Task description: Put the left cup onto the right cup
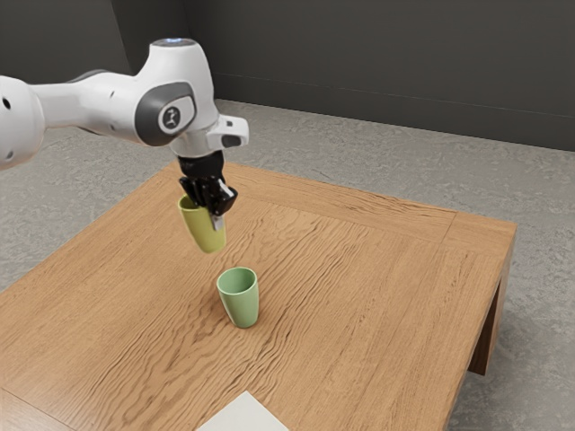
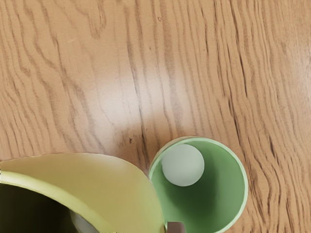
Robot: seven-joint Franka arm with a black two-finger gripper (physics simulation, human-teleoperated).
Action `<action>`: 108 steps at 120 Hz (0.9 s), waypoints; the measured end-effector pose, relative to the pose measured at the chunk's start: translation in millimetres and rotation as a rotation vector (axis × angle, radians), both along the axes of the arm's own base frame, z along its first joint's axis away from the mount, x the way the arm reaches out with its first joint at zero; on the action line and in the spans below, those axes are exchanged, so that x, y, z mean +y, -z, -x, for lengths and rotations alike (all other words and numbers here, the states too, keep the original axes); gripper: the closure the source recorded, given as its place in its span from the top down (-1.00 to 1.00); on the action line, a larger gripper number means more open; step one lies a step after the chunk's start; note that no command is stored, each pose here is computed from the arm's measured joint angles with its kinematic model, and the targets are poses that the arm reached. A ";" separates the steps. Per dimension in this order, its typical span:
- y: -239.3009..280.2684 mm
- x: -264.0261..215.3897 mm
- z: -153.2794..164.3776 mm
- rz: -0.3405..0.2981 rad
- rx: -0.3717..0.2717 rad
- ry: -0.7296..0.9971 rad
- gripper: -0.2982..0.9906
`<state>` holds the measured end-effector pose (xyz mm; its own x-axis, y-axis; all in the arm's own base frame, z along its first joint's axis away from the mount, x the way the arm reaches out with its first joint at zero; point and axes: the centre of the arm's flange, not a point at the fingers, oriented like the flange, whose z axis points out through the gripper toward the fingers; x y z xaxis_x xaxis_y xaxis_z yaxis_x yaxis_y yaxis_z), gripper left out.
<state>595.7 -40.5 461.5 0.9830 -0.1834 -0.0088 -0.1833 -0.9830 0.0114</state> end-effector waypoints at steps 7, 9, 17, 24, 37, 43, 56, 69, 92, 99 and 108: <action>7.8 -9.7 5.9 0.001 0.002 0.001 -0.68; 9.5 -12.2 8.3 0.002 0.001 0.001 -0.68; 14.1 -21.2 13.7 0.003 -0.004 -0.001 -0.68; 21.8 -24.7 17.2 0.003 -0.002 -0.010 -0.68; 28.3 -27.8 20.0 0.003 -0.007 -0.030 -0.68; 28.4 -32.0 20.1 0.004 -0.013 -0.033 -0.68; 27.2 -45.0 21.1 0.006 -0.024 -0.031 -0.68; 33.1 -59.3 21.6 0.006 -0.019 -0.026 -0.68; 37.7 -55.7 21.1 0.003 -0.015 -0.058 -0.68; 38.9 -54.6 21.6 0.002 -0.013 -0.067 -0.68; 38.9 -54.2 23.4 0.001 -0.013 -0.073 -0.68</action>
